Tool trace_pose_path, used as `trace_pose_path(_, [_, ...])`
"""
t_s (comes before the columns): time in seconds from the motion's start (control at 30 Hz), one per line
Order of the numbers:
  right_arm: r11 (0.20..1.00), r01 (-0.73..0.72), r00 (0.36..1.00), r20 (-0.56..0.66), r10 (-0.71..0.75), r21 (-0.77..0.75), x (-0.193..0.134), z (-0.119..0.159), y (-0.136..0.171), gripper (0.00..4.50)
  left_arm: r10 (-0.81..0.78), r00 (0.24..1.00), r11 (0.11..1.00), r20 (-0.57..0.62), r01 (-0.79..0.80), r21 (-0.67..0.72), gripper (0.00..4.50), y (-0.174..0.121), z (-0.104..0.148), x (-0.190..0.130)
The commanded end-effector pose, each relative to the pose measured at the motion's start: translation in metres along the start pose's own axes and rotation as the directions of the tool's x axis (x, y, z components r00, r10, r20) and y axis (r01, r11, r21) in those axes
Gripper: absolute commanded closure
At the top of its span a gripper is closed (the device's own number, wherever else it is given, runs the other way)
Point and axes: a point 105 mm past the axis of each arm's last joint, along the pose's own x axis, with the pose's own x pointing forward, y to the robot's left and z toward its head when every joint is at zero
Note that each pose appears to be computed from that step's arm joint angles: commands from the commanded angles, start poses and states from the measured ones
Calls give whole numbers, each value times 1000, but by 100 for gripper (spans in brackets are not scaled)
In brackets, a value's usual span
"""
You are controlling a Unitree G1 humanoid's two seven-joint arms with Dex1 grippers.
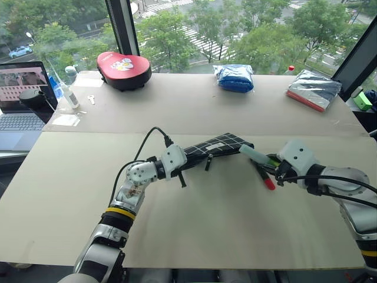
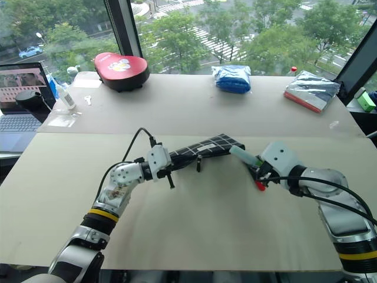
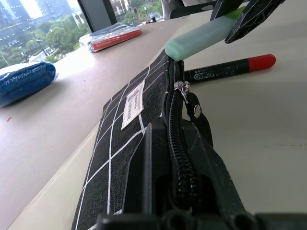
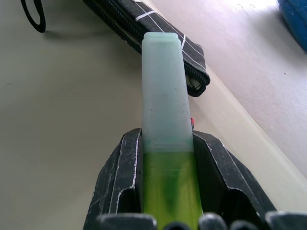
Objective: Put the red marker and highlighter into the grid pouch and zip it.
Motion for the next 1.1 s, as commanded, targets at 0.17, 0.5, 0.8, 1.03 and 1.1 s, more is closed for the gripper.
trace_pose_path(0.17, [991,-46,992,121,31,125,-17,24,-1,343,9,999,999,45,-11,43,450,7,16,3])
trace_pose_path(0.5, [978,-4,998,69,-11,209,-15,9,-5,343,8,999,999,45,-10,45,450,8,17,4])
trace_pose_path(0.8, [976,11,999,47,-21,219,-11,4,-8,343,16,999,999,44,-18,46,450,9,17,3])
trace_pose_path(1.03, [977,-8,999,44,-1,215,-11,5,-4,343,20,999,999,46,-22,46,450,9,17,3])
trace_pose_path(1.1, [975,-27,998,54,16,220,-11,7,0,343,20,999,999,46,-22,46,450,9,17,3])
